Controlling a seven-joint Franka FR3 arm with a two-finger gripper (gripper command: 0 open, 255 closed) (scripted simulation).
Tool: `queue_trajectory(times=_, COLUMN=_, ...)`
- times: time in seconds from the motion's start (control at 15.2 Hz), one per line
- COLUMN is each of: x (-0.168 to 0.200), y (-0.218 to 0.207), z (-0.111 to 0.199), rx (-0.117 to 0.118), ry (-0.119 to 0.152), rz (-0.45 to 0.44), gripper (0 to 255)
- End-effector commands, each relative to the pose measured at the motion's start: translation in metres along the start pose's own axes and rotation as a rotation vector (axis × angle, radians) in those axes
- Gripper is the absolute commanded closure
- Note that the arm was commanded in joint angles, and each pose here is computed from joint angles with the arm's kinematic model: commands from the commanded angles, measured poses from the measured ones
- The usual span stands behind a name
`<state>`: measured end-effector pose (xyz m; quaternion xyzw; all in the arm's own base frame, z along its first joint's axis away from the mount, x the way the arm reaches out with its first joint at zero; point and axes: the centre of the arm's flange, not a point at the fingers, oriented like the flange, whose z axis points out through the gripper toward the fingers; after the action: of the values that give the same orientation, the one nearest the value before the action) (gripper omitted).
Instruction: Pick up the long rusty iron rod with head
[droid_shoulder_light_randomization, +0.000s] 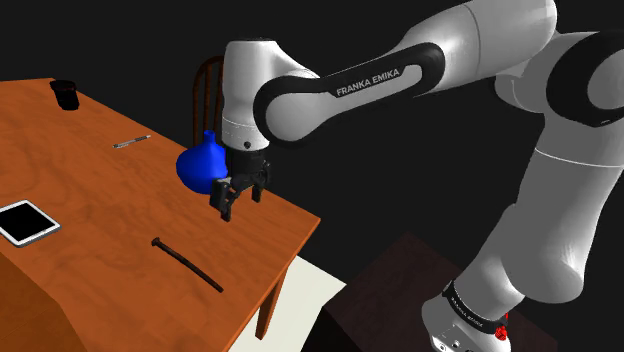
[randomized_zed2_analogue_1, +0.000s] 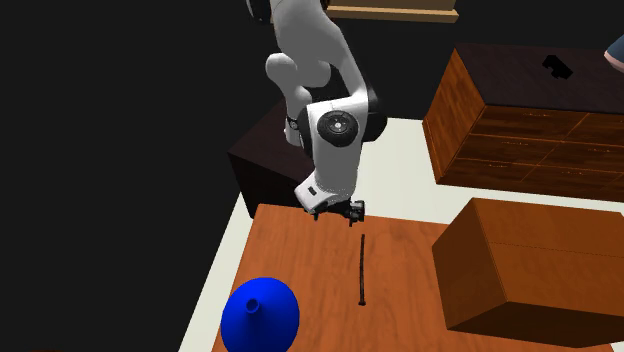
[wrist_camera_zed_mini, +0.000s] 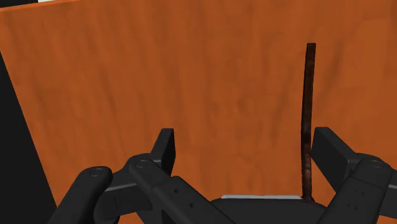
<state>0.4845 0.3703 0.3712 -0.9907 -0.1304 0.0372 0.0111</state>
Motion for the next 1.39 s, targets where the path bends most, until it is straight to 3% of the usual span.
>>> queue_trajectory(times=0.0, x=0.014, y=-0.019, z=0.018, rx=-0.004, ry=-0.015, rz=-0.012, gripper=0)
queue_trajectory(times=0.59, x=0.058, y=-0.101, z=0.096, rx=-0.019, ry=-0.079, rz=-0.066, gripper=0)
queue_trajectory(times=1.19, x=0.061, y=-0.099, z=0.136, rx=-0.019, ry=-0.079, rz=-0.066, gripper=0)
queue_trajectory(times=1.25, x=0.061, y=-0.099, z=0.136, rx=-0.019, ry=-0.079, rz=-0.066, gripper=255)
queue_trajectory(times=1.32, x=0.061, y=-0.099, z=0.136, rx=-0.019, ry=-0.079, rz=-0.066, gripper=255)
